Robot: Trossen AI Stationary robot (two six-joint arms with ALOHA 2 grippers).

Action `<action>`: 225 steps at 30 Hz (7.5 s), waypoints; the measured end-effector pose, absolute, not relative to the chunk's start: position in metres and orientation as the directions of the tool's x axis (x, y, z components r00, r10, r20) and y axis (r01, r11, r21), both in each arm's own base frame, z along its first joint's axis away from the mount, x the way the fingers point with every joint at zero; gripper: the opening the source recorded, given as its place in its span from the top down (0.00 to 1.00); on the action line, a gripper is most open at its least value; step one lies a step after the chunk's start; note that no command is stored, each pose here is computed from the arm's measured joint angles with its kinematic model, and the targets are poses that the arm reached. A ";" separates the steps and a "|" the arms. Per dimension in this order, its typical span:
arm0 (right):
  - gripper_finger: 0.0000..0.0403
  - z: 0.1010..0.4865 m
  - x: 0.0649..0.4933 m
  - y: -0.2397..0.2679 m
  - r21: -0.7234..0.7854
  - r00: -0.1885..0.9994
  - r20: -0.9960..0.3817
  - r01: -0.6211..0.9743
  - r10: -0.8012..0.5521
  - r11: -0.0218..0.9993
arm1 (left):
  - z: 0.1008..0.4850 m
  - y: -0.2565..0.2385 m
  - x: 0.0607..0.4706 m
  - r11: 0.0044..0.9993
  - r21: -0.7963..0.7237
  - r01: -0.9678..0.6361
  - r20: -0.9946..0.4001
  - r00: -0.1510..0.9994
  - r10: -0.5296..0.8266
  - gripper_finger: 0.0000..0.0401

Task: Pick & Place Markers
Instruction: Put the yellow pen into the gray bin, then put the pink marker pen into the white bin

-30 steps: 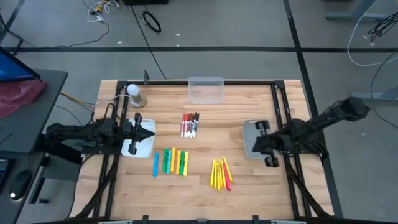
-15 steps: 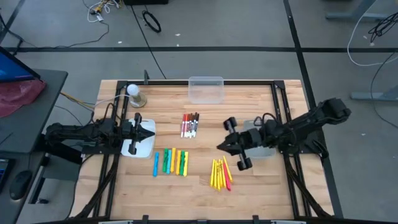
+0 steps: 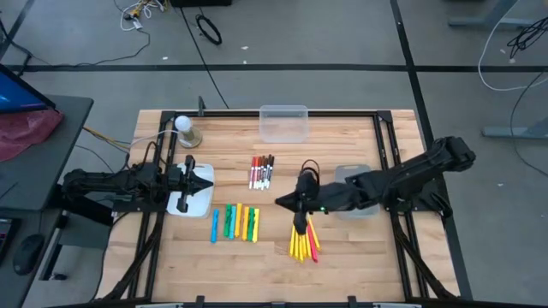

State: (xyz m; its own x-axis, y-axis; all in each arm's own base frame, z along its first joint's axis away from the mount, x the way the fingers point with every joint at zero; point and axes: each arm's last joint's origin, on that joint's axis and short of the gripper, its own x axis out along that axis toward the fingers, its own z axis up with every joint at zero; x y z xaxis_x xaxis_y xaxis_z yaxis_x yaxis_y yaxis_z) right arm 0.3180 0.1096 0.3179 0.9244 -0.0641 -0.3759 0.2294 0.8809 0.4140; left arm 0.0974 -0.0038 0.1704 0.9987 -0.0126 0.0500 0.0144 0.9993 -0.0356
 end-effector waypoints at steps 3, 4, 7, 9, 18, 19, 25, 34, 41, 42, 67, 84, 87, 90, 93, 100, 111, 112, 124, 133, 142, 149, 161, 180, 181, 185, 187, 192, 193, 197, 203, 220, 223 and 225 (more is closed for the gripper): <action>0.97 0.316 0.308 0.115 0.507 0.861 -0.504 0.356 -0.065 0.785 | 0.170 -0.004 0.097 0.999 -0.036 0.015 0.050 0.999 -0.013 0.98; 0.97 0.313 0.305 0.118 0.527 0.842 -0.538 0.381 -0.049 0.760 | 0.170 -0.004 0.097 0.999 -0.036 0.015 0.050 0.999 -0.013 0.98; 0.97 0.304 0.294 0.130 0.590 0.785 -0.620 0.454 0.014 0.668 | 0.170 -0.004 0.097 0.999 -0.036 0.015 0.050 0.999 -0.013 0.98; 0.96 0.294 0.285 0.138 0.605 0.727 -0.684 0.519 0.059 0.604 | 0.170 -0.004 0.097 0.999 -0.036 0.014 0.050 0.999 -0.013 0.98; 0.76 0.243 0.270 0.167 0.443 0.438 -0.889 0.748 0.134 0.494 | 0.170 -0.004 0.097 0.999 -0.036 0.015 0.049 0.999 -0.013 0.98; 0.73 0.236 0.272 0.170 0.419 0.406 -0.903 0.756 0.141 0.502 | 0.170 -0.004 0.097 0.999 -0.036 0.015 0.050 0.999 -0.013 0.98; 0.61 0.199 0.285 0.181 0.332 0.292 -0.942 0.769 0.163 0.547 | 0.170 -0.004 0.097 0.999 -0.036 0.015 0.050 0.999 -0.013 0.98; 0.64 0.168 0.290 0.184 0.228 0.199 -0.973 0.783 0.114 0.578 | 0.170 -0.004 0.097 0.999 -0.036 0.015 0.050 0.999 -0.013 0.98; 0.69 0.166 0.292 0.181 0.206 0.240 -0.971 0.793 0.016 0.573 | 0.170 -0.004 0.097 0.999 -0.036 0.014 0.049 0.999 -0.013 0.98; 0.70 0.166 0.292 0.180 0.203 0.242 -0.970 0.794 0.008 0.572 | 0.170 -0.004 0.097 0.999 -0.036 0.014 0.050 0.999 -0.013 0.98; 0.81 0.136 0.296 0.180 0.084 0.165 -0.984 0.777 -0.073 0.623 | 0.170 -0.004 0.097 0.999 -0.036 0.015 0.050 0.999 -0.013 0.98; 0.90 0.136 0.294 0.179 0.074 0.152 -0.985 0.796 -0.081 0.601 | 0.170 -0.004 0.097 0.999 -0.036 0.014 0.050 0.999 -0.013 0.98; 0.90 0.139 0.293 0.178 0.053 0.131 -0.987 0.813 -0.093 0.580 | 0.170 -0.004 0.097 0.999 -0.036 0.015 0.050 0.999 -0.013 0.98; 0.90 0.146 0.291 0.176 0.032 0.117 -0.986 0.828 -0.116 0.560 | 0.170 -0.004 0.097 0.999 -0.036 0.014 0.050 0.999 -0.013 0.98; 0.90 0.159 0.291 0.175 0.052 0.137 -0.983 0.845 -0.121 0.533 | 0.170 -0.004 0.097 0.999 -0.036 0.014 0.049 0.999 -0.013 0.98; 0.90 0.197 0.296 0.165 0.059 0.148 -0.981 0.842 -0.125 0.537 | 0.170 -0.004 0.097 0.999 -0.036 0.014 0.049 0.999 -0.013 0.98; 0.89 0.293 0.256 0.105 -0.013 0.082 -0.980 0.886 -0.184 0.463 | 0.170 -0.004 0.097 0.999 -0.036 0.014 0.049 0.999 -0.013 0.98; 0.89 0.298 0.248 0.097 -0.037 0.049 -0.982 0.899 -0.184 0.436 | 0.170 -0.004 0.097 0.999 -0.036 0.015 0.050 0.999 -0.013 0.98; 0.89 0.229 0.190 0.033 -0.027 -0.085 -0.977 0.959 0.195 0.281 | 0.170 -0.004 0.097 0.999 -0.036 0.015 0.050 0.999 -0.013 0.98; 0.89 0.176 0.190 0.013 0.096 0.046 -0.966 0.978 0.256 0.186 | 0.170 -0.004 0.097 0.999 -0.036 0.014 0.050 0.999 -0.013 0.98; 0.85 0.151 0.184 0.005 0.112 0.094 -0.983 0.987 0.155 0.114 | 0.170 -0.004 0.097 0.996 -0.082 0.017 0.050 0.999 -0.013 0.98; 0.64 0.168 0.189 0.001 0.146 0.146 -0.989 0.961 0.018 0.235 | 0.171 -0.004 0.097 0.977 -0.210 0.024 0.058 0.998 -0.013 0.98; 0.56 0.264 0.193 0.010 0.193 0.389 -0.849 0.859 -0.359 0.474 | 0.182 -0.002 0.096 0.972 -0.234 0.005 0.172 0.984 0.037 0.98; 0.59 0.248 0.271 0.037 -0.016 0.963 -0.175 0.207 -0.206 0.978 | 0.205 0.005 0.110 0.934 -0.265 -0.240 0.291 0.904 0.315 0.98; 0.59 0.245 0.271 0.040 0.009 0.968 -0.157 0.197 -0.194 0.980 | 0.208 0.005 0.114 0.935 -0.254 -0.248 0.267 0.911 0.314 0.98; 0.59 0.238 0.272 0.050 0.061 0.981 -0.118 0.162 -0.154 0.985 | 0.224 0.003 0.138 0.938 -0.193 -0.287 0.175 0.931 0.321 0.98; 0.59 0.237 0.272 0.053 0.069 0.982 -0.120 0.151 -0.142 0.986 | 0.231 0.000 0.155 0.938 -0.139 -0.318 0.113 0.936 0.334 0.98; 0.59 0.236 0.270 0.061 0.073 0.985 -0.124 0.128 -0.119 0.989 | 0.240 -0.010 0.200 0.892 -0.024 -0.452 -0.086 0.890 0.448 0.98; 0.59 0.236 0.270 0.062 0.070 0.986 -0.124 0.122 -0.113 0.990 | 0.240 -0.011 0.207 0.875 -0.015 -0.484 -0.125 0.869 0.478 0.98; 0.59 0.234 0.266 0.066 0.024 0.981 -0.166 0.103 -0.097 0.994 | 0.236 -0.016 0.236 0.826 -0.048 -0.562 -0.274 0.802 0.530 0.98; 0.59 0.240 0.253 0.061 -0.073 0.964 -0.223 0.128 -0.142 0.989 | 0.202 -0.015 0.268 0.740 -0.103 -0.665 -0.457 0.692 0.558 0.89; 0.59 0.239 0.246 0.057 -0.081 0.936 -0.272 0.210 -0.224 0.974 | 0.128 0.026 0.295 0.522 -0.175 -0.835 -0.687 0.483 0.543 0.65; 0.59 0.239 0.246 0.057 -0.081 0.936 -0.272 0.210 -0.224 0.974 | 0.123 0.029 0.296 0.500 -0.178 -0.847 -0.693 0.469 0.547 0.68; 0.59 0.239 0.246 0.057 -0.084 0.935 -0.273 0.209 -0.225 0.974 | 0.120 0.030 0.296 0.493 -0.176 -0.852 -0.697 0.461 0.548 0.70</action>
State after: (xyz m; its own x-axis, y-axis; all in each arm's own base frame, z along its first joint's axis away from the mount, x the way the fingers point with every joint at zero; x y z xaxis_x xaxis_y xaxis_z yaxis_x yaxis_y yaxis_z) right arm 0.2455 0.0571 0.2394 0.9355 -0.2245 -0.2730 0.2092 0.9742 -0.0843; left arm 0.2960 0.0299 0.1200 0.4614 0.5484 -0.6974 -0.8522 0.4926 -0.1764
